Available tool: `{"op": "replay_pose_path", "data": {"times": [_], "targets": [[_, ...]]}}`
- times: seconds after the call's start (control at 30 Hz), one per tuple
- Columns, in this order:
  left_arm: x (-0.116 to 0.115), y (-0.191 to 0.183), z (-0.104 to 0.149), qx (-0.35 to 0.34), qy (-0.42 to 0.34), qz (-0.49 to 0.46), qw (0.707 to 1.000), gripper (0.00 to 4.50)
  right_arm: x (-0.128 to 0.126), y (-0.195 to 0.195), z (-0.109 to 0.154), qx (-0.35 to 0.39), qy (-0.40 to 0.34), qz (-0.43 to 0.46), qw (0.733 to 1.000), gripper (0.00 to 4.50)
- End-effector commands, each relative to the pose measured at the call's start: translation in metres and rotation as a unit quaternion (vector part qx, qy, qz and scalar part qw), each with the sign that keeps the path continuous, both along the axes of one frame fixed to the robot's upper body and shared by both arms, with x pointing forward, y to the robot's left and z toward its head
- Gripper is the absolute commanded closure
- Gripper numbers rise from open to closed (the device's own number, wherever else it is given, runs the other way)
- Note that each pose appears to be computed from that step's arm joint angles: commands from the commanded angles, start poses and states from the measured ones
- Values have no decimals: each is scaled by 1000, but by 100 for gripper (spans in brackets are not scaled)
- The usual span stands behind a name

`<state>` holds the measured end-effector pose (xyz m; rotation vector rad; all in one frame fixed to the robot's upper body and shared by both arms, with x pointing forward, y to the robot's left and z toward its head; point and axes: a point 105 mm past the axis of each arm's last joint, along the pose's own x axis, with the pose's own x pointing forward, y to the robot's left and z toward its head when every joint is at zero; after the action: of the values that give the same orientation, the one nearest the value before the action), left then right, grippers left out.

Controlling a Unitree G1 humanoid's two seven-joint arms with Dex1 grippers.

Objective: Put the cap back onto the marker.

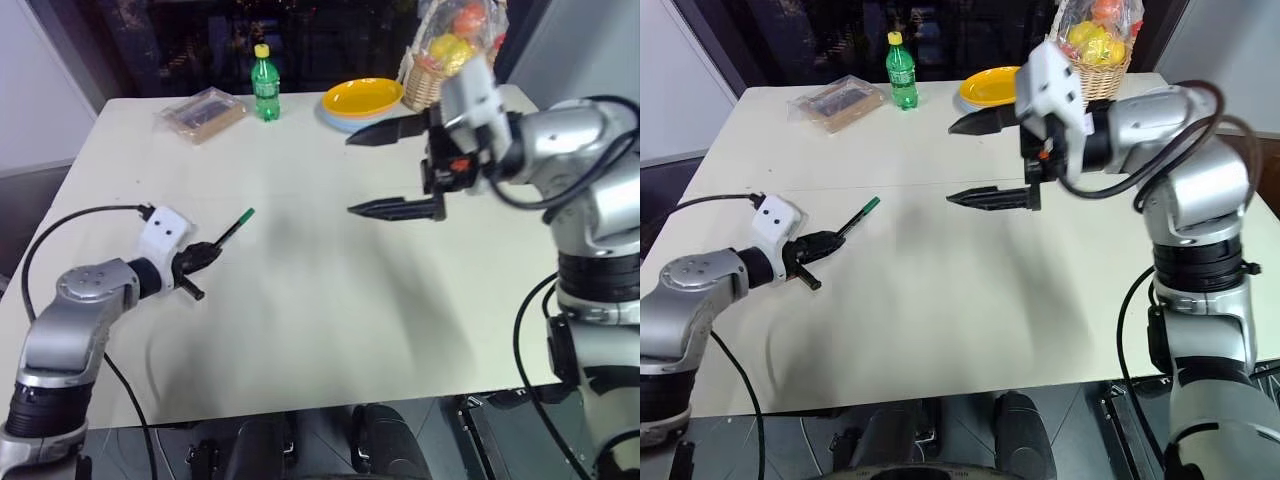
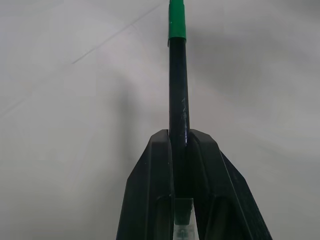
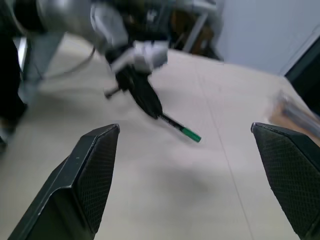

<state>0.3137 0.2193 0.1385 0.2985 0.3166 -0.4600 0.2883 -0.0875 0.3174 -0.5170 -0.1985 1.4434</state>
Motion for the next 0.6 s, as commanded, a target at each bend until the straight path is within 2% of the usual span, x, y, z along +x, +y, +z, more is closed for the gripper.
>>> {"op": "replay_pose_path", "data": {"times": [0.03, 0.4, 0.6], "targets": [[0, 11, 12, -9, -32, 76, 997, 450, -16, -8, 23, 31, 3, 13, 999, 13], [-21, 17, 19, -76, 2, 248, 966, 450, -21, -16, 20, 34, 23, 1, 999, 13], [-30, 18, 8, -113, 55, 288, 950, 450, -20, -14, 19, 32, 21, 3, 999, 13]]}}
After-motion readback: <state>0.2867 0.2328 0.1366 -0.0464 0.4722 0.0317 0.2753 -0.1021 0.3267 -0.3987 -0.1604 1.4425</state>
